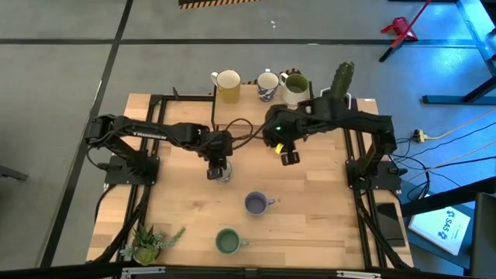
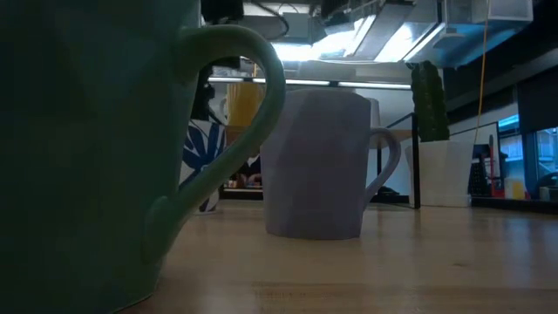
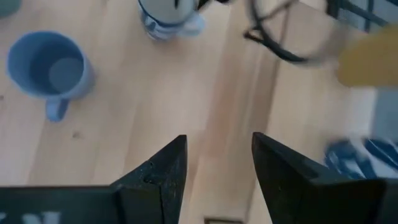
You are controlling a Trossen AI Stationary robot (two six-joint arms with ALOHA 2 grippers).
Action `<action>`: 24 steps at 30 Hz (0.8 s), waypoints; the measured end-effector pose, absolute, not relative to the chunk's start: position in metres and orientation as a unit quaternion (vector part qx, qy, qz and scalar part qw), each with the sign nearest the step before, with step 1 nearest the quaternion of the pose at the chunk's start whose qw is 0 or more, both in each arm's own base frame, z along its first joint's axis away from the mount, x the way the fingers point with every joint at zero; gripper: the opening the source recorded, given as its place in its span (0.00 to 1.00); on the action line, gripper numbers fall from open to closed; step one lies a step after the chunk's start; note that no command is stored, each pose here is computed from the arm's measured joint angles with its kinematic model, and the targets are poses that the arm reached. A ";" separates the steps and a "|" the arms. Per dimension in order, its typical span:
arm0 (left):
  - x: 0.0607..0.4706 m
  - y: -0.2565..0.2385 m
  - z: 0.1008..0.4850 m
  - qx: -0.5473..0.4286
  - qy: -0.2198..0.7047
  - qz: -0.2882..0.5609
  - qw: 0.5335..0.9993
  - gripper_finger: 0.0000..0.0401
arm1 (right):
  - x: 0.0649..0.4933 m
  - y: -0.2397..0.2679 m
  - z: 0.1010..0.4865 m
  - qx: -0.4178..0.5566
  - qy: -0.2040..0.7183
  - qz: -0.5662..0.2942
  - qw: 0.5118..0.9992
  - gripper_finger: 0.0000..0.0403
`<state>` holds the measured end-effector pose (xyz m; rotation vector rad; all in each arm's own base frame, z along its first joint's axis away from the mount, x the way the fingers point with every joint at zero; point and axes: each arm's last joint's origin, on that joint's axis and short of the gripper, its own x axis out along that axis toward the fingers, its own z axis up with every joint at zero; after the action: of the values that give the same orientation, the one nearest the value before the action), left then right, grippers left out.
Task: Place coffee mugs
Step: Put the blue patterned mug on the shelf
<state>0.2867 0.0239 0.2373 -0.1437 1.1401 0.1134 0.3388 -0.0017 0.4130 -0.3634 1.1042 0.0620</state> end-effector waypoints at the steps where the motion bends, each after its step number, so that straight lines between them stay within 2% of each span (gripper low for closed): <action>1: 0.288 0.024 0.243 -0.067 0.537 0.053 0.839 0.37 | 0.344 -0.001 0.407 -0.172 0.515 0.038 0.839 0.42; 7: 0.292 0.024 0.273 -0.051 0.530 0.046 0.845 0.45 | 0.373 0.004 0.365 -0.182 0.467 0.122 0.857 0.42; 11: 0.280 0.025 0.300 -0.049 0.570 0.079 0.817 0.45 | 0.387 0.004 0.333 -0.192 0.442 0.121 0.868 0.42; 16: 0.242 0.020 0.355 -0.051 0.578 0.157 0.799 0.45 | 0.401 0.003 0.300 -0.179 0.398 0.092 0.895 0.42; 20: 0.207 0.010 0.394 -0.111 0.511 0.217 0.825 0.45 | 0.405 0.001 0.275 -0.157 0.378 0.037 0.911 0.42; 24: 0.175 0.001 0.416 -0.169 0.427 0.262 0.849 0.46 | 0.409 0.000 0.263 -0.154 0.340 0.008 0.928 0.42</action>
<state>0.1749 0.0009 0.4163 -0.3564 0.8990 0.5511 0.4090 0.0001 0.2633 -0.3161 0.6965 0.0156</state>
